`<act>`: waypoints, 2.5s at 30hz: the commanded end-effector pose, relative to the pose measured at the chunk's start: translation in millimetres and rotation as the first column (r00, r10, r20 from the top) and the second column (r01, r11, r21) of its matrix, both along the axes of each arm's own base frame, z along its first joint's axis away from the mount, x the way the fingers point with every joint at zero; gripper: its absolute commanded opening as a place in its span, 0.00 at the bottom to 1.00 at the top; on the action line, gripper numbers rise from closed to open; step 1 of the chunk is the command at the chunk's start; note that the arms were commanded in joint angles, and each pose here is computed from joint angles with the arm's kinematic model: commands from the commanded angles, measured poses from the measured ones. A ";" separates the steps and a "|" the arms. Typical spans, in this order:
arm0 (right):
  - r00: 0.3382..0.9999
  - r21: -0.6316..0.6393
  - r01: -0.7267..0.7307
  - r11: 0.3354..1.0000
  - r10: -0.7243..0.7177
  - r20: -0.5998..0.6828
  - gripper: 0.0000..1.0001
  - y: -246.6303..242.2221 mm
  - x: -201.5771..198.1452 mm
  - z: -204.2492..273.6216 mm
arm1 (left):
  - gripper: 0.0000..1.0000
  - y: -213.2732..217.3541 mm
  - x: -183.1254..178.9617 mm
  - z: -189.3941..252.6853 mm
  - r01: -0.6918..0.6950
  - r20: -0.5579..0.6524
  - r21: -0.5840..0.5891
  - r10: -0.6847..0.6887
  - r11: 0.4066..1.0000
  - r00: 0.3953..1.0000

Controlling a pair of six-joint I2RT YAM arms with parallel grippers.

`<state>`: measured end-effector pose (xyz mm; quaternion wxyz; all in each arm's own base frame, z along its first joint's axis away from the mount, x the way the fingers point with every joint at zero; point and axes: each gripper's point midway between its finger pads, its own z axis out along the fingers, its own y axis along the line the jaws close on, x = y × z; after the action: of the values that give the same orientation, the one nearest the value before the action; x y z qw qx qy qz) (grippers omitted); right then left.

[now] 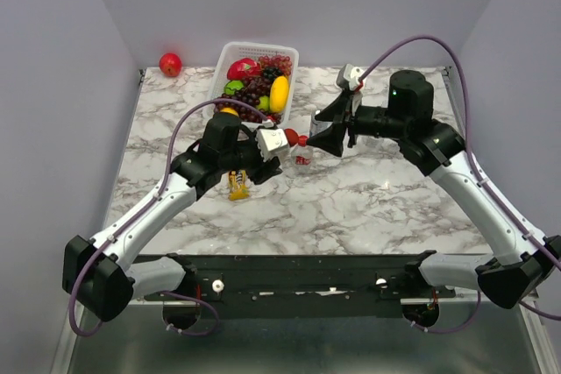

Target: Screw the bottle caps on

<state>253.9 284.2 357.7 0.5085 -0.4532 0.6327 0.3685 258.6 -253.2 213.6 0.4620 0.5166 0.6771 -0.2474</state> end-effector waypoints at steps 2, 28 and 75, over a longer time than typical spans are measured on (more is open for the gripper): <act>0.964 0.114 -0.258 0.959 0.263 -0.029 0.76 8.3 -38.7 15.0 | 0.00 -11.5 -33.9 27.0 0.152 -0.057 -0.126 -0.160 0.980 0.985; 0.910 0.274 -0.353 0.895 0.397 -0.124 0.69 36.1 -29.5 14.8 | 0.00 -28.5 -36.9 48.5 0.233 -0.051 -0.206 -0.248 0.951 0.967; 0.993 0.262 0.099 0.960 -0.077 -0.093 0.27 33.8 40.0 36.8 | 0.00 0.0 52.1 30.5 -0.465 0.015 -0.193 0.476 0.864 0.879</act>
<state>261.8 327.6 365.4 0.4920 -0.3876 0.6054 0.4911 280.4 -275.3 250.7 0.5642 0.3916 0.6875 -0.2358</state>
